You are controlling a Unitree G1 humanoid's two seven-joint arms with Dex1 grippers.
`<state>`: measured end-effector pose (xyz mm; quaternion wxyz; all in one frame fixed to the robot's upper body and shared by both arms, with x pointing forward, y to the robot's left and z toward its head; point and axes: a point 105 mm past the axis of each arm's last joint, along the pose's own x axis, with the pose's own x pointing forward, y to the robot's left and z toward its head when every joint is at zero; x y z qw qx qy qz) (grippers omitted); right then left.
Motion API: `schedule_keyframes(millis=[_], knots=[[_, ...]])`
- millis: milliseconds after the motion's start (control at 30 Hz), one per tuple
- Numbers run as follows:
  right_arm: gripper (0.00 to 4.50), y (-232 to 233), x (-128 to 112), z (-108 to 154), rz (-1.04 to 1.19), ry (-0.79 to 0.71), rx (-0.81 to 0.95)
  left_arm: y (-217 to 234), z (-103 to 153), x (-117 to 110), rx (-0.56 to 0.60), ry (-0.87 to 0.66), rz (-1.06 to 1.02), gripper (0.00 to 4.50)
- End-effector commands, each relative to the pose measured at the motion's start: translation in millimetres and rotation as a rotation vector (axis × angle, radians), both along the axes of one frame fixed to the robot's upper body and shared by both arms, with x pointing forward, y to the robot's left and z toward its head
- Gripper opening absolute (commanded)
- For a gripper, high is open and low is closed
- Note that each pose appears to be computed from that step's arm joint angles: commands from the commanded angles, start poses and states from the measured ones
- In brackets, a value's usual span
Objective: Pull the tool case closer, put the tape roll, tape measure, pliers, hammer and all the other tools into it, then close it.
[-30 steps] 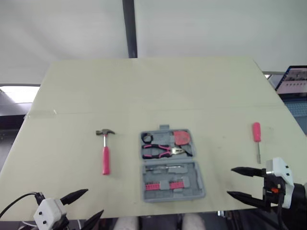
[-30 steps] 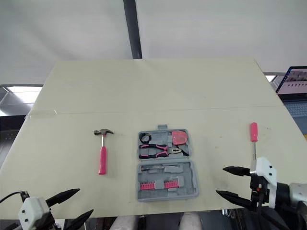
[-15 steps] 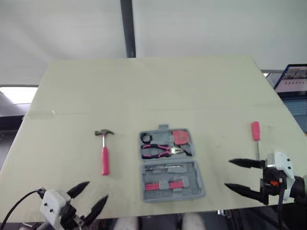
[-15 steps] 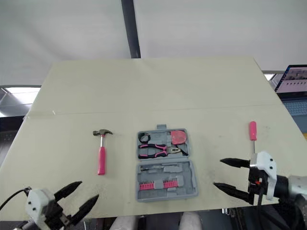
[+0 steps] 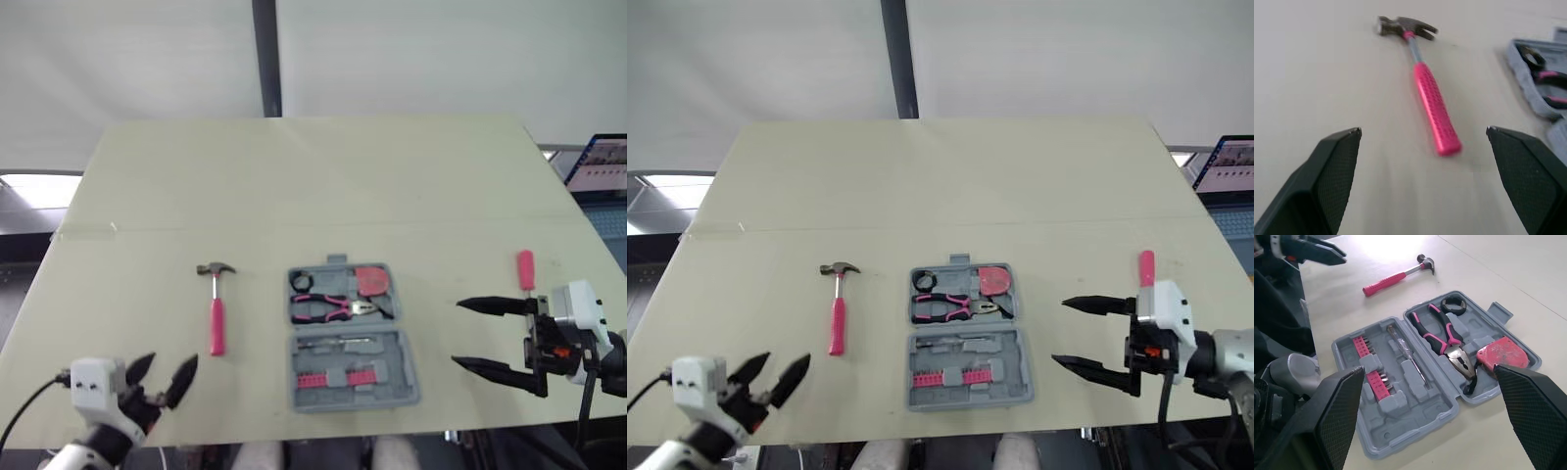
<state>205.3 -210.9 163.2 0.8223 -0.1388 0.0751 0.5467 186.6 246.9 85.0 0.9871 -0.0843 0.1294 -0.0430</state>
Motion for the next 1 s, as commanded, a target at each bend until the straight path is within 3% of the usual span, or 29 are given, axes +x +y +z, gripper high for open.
schedule_keyframes(millis=[33,200,433,667,1000], knots=[[4.5,-1.0,0.4,5.5,0.011,-0.013,-0.011,-1.2,10.5,26.7,0.004,-0.005,0.088,4.39],[4.5,4.4,2.4,14.9,0.02,-0.059,0.013,-20.2,15.8,65.2,-0.007,0.012,0.076,4.39],[4.5,4.1,3.4,14.4,-0.008,-0.058,0.01,-34.5,16.5,100.6,0.012,0.07,0.109,4.39],[4.5,2.3,4.2,14.5,-0.031,-0.061,-0.002,-42.7,-1.0,115.1,0.06,0.202,0.095,4.39],[4.5,-0.5,5.5,16.1,-0.054,-0.062,-0.02,-38.0,-7.9,132.4,0.128,0.254,0.077,4.39]])
